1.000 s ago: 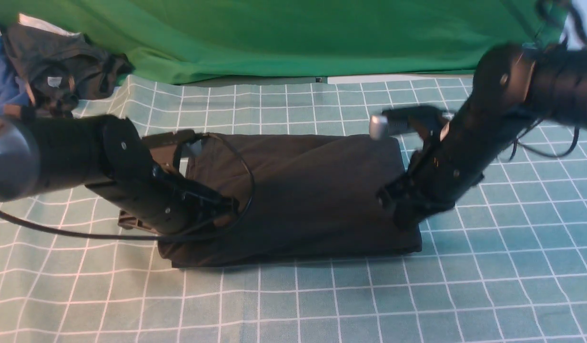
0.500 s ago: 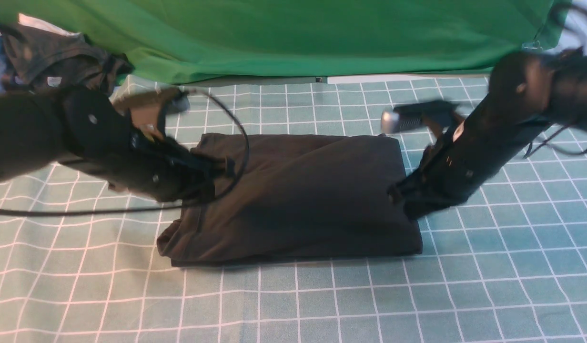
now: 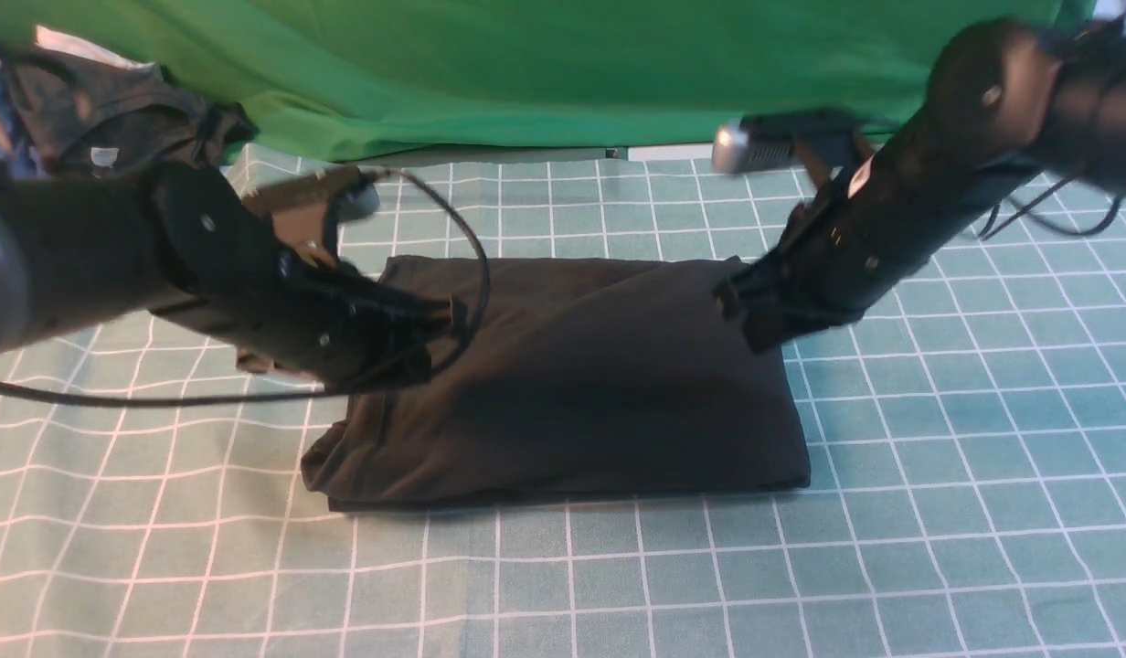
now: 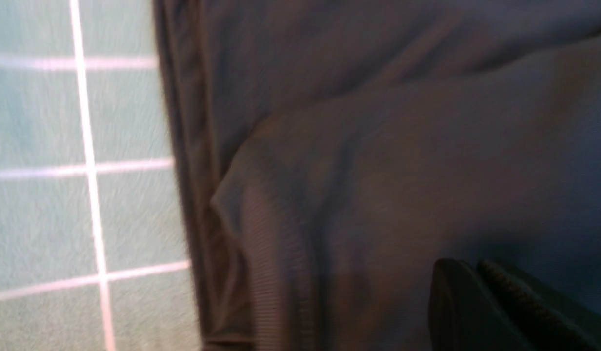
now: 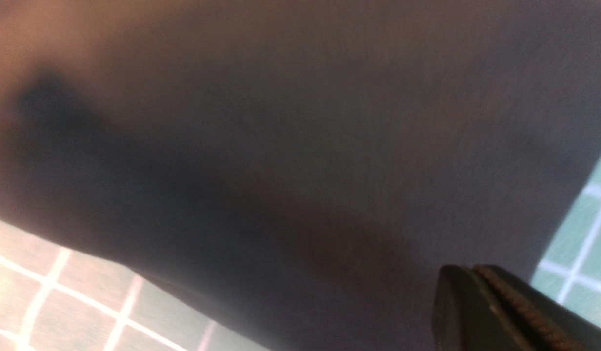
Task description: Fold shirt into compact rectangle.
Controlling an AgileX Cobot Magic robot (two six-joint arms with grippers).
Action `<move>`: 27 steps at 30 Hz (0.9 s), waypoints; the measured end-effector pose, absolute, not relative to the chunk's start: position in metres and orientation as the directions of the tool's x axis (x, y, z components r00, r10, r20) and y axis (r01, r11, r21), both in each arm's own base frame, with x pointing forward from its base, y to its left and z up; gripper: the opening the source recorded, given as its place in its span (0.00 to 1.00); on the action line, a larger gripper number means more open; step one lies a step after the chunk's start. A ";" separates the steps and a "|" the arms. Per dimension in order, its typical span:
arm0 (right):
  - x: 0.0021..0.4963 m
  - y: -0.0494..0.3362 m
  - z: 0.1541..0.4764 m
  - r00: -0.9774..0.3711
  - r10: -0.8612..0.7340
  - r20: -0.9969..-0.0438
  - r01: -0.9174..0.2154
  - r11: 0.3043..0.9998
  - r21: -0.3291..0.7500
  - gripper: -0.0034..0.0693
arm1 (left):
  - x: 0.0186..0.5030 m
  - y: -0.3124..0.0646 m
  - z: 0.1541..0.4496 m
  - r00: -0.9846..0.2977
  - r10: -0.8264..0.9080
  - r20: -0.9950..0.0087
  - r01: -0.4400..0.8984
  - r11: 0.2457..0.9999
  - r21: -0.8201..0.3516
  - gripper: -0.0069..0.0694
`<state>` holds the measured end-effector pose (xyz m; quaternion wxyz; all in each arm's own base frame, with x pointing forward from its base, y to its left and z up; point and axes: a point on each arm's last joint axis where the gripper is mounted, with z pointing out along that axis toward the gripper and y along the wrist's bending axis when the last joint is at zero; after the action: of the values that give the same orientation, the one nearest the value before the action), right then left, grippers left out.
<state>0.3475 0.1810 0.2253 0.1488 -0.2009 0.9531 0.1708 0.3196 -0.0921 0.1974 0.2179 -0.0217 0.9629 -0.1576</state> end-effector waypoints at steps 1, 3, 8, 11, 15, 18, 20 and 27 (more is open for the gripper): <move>0.349 0.182 0.215 -0.884 -0.340 -0.322 -0.429 0.863 0.266 0.07 | 0.319 -0.091 0.186 -0.918 -0.094 -0.384 0.025 0.956 -0.294 0.10; 0.352 0.182 0.203 -0.888 -0.353 -0.295 -0.429 0.867 0.253 0.07 | 0.320 -0.090 0.171 -0.936 -0.080 -0.343 0.016 0.963 -0.268 0.10; 0.350 0.175 0.206 -0.885 -0.376 -0.274 -0.440 0.868 0.229 0.07 | 0.321 -0.082 0.172 -0.940 -0.095 -0.326 -0.010 0.967 -0.254 0.10; 0.343 0.168 0.237 -0.864 -0.377 -0.333 -0.458 0.863 0.211 0.07 | 0.320 -0.075 0.201 -0.923 -0.093 -0.372 0.006 0.966 -0.258 0.10; 0.320 0.152 0.309 -0.779 -0.343 -0.525 -0.488 0.857 0.165 0.07 | 0.304 -0.067 0.266 -0.848 -0.101 -0.519 0.052 0.961 -0.273 0.10; 0.293 0.138 0.364 -0.664 -0.303 -0.684 -0.506 0.856 0.112 0.07 | 0.281 -0.063 0.309 -0.773 -0.108 -0.625 0.092 0.956 -0.279 0.10; 0.270 0.126 0.399 -0.565 -0.270 -0.780 -0.511 0.857 0.074 0.07 | 0.256 -0.059 0.341 -0.706 -0.113 -0.699 0.126 0.951 -0.281 0.10; 0.170 0.080 0.487 -0.204 -0.165 -0.965 -0.485 0.873 -0.047 0.07 | 0.150 -0.041 0.418 -0.460 -0.120 -0.880 0.228 0.942 -0.247 0.10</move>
<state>0.1700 0.0797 0.4866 0.5941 -0.2129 0.7640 0.1346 0.1502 -0.0409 0.4176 0.5184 0.0322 0.8379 -0.1675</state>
